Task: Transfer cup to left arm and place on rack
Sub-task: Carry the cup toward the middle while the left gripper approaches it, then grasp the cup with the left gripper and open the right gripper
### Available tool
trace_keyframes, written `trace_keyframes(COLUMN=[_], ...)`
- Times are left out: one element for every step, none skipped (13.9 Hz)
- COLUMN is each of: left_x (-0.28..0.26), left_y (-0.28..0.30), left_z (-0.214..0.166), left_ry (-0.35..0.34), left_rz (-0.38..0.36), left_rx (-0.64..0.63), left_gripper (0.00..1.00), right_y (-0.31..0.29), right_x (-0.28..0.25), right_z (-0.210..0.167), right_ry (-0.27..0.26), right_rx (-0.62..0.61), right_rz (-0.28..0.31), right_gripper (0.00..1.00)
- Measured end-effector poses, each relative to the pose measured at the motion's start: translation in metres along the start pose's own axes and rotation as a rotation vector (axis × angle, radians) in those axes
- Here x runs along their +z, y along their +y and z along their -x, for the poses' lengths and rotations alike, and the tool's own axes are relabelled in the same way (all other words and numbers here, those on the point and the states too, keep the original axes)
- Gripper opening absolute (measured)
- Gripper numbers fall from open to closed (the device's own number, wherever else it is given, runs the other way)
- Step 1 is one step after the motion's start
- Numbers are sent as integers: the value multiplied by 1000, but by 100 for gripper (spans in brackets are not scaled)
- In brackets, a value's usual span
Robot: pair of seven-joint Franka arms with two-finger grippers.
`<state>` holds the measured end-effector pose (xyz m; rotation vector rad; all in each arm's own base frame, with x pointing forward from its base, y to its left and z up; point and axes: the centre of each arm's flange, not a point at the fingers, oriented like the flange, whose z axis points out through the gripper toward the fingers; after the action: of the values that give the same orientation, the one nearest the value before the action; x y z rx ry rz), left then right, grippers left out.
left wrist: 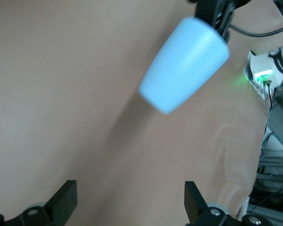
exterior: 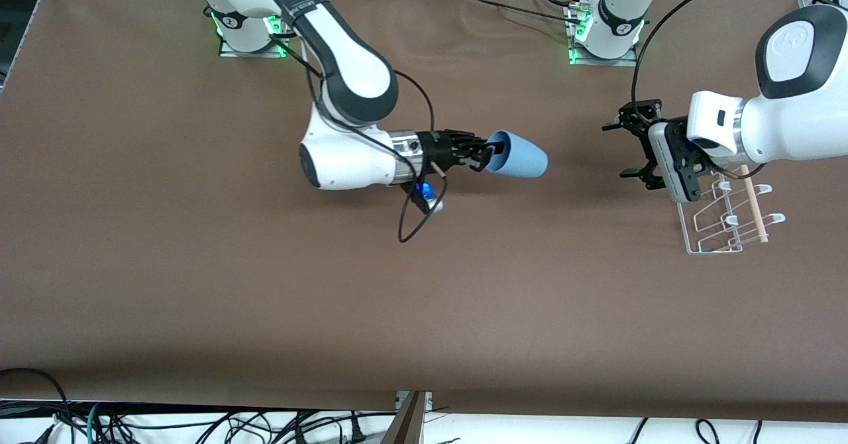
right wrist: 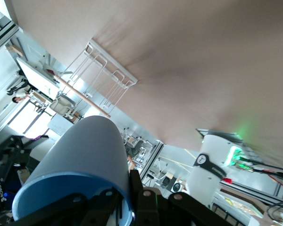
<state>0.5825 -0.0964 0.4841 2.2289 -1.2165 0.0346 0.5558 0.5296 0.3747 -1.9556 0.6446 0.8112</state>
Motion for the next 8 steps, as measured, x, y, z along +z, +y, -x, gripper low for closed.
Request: trace_keyframes(left_x=[3, 8, 12, 17, 23, 29, 33, 37], left_y=[-1, -3, -4, -4, -3, -1, 3, 7], left_z=[-3, -6, -9, -11, -14, -18, -23, -29], left_ry=[14, 19, 19, 17, 12, 10, 15, 18], left_rz=[4, 8, 8, 13, 21, 30, 36, 33], left_rx=[73, 146, 213, 269, 314, 351, 381, 409], left_gripper=[100, 100, 100, 100, 100, 100, 100, 100], right_y=[-3, -5, -7, -8, -9, -10, -11, -11], right_x=[7, 11, 13, 15, 18, 20, 23, 25], right_z=[3, 5, 8, 10, 13, 17, 20, 23], right_ry=[1, 1, 0, -3, -6, -9, -12, -14], right_rx=[0, 2, 1, 1, 6, 12, 16, 16], right_rz=[-6, -9, -10, -10, -10, -8, -6, -4], right_gripper=[7, 7, 7, 7, 7, 7, 7, 7])
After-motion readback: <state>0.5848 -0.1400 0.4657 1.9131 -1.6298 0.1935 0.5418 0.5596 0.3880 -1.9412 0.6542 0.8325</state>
